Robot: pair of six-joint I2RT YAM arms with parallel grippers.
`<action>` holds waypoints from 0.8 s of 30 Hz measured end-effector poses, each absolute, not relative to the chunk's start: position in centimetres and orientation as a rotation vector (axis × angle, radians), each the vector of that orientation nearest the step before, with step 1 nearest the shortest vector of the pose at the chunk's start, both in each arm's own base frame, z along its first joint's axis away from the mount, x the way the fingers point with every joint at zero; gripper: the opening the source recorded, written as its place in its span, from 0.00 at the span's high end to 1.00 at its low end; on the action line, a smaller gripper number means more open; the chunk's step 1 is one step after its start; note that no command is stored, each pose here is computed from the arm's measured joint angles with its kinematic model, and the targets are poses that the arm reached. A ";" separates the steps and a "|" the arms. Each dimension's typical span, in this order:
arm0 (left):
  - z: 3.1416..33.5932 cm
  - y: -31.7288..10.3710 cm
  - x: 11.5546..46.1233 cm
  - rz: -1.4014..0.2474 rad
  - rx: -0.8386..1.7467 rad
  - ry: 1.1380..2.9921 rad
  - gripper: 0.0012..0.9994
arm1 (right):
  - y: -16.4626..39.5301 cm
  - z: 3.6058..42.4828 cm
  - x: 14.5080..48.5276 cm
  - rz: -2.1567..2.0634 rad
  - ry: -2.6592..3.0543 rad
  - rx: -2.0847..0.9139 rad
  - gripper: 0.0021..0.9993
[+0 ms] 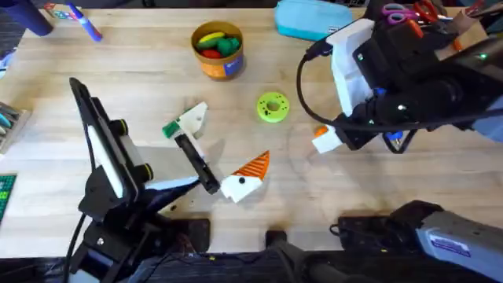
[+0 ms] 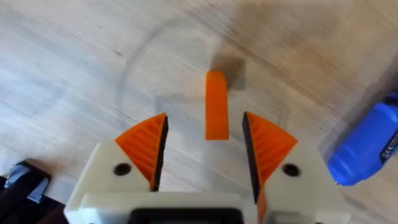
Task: Pick up the gripper from the table and insert it into the empty holder that is missing its gripper. Then pick up a screw, insert it into the mounting hole, and use the screwdriver to tighten it. Finally, clean up the table by picking up the vegetable and placing it into the bucket.
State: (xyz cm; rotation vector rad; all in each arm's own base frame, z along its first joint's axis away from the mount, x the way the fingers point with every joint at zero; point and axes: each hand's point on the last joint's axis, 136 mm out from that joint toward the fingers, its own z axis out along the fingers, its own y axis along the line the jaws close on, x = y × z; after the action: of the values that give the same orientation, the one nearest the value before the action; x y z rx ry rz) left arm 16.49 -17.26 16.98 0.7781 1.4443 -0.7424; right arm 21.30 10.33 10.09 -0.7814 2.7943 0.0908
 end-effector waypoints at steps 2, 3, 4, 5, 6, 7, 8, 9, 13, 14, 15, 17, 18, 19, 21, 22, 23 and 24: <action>17.0 -17.3 16.5 -0.742 0.778 1.444 0.01 | 10.3 9.7 21.3 0.087 2.810 -0.785 0.43; 17.0 -17.3 16.5 -0.742 0.778 1.444 0.01 | 10.3 9.6 21.3 0.086 2.817 -0.785 0.44; 17.0 -17.3 16.5 -0.742 0.778 1.444 0.01 | 10.3 9.5 21.2 0.085 2.822 -0.786 0.45; 17.0 -17.3 16.5 -0.742 0.778 1.444 0.01 | 10.3 9.4 21.2 0.084 2.827 -0.788 0.46; 17.0 -17.3 16.5 -0.743 0.778 1.444 0.01 | 10.3 9.3 21.2 0.083 2.830 -0.789 0.47; 17.0 -17.3 16.5 -0.743 0.778 1.444 0.01 | 10.3 9.3 21.2 0.083 2.832 -0.789 0.48; 17.0 -17.3 16.5 -0.742 0.778 1.444 0.01 | 10.3 9.2 21.2 0.083 2.833 -0.789 0.49; 17.0 -17.3 16.5 -0.742 0.778 1.444 0.01 | 10.3 9.2 21.2 0.083 2.833 -0.789 0.50; 17.0 -17.3 16.5 -0.742 0.778 1.444 0.01 | 10.3 9.2 21.2 0.082 2.832 -0.791 0.59; 17.0 -17.3 16.5 -0.742 0.778 1.444 0.01 | 10.3 9.2 21.2 0.083 2.833 -0.790 0.62; 17.0 -17.3 16.5 -0.742 0.778 1.444 0.01 | 10.3 9.2 21.2 0.082 2.833 -0.789 0.65; 17.0 -17.3 16.5 -0.742 0.778 1.444 0.01 | 10.3 9.2 21.2 0.082 2.833 -0.789 0.68; 17.0 -17.3 16.5 -0.742 0.778 1.444 0.01 | 10.3 9.2 21.2 0.079 2.832 -0.791 0.70; 17.0 -17.3 16.5 -0.742 0.778 1.444 0.01 | 10.2 9.2 21.3 0.072 2.831 -0.792 0.76; 17.0 -17.3 16.5 -0.742 0.778 1.444 0.01 | 10.1 9.2 21.3 0.060 2.829 -0.794 0.87; 17.0 -17.3 16.5 -0.742 0.778 1.444 0.01 | 10.0 9.2 21.4 0.056 2.828 -0.793 0.95; 17.0 -17.3 16.5 -0.742 0.778 1.444 0.01 | 10.0 9.3 21.4 0.054 2.827 -0.789 0.98; 17.0 -17.3 16.5 -0.742 0.778 1.444 0.01 | 10.0 9.3 21.4 0.053 2.827 -0.789 0.99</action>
State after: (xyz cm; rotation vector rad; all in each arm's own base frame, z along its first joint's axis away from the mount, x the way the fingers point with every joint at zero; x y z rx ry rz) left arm 16.48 -17.26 16.99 0.7781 1.4438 -0.7424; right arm 21.44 10.02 9.26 -0.7886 2.8273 0.0535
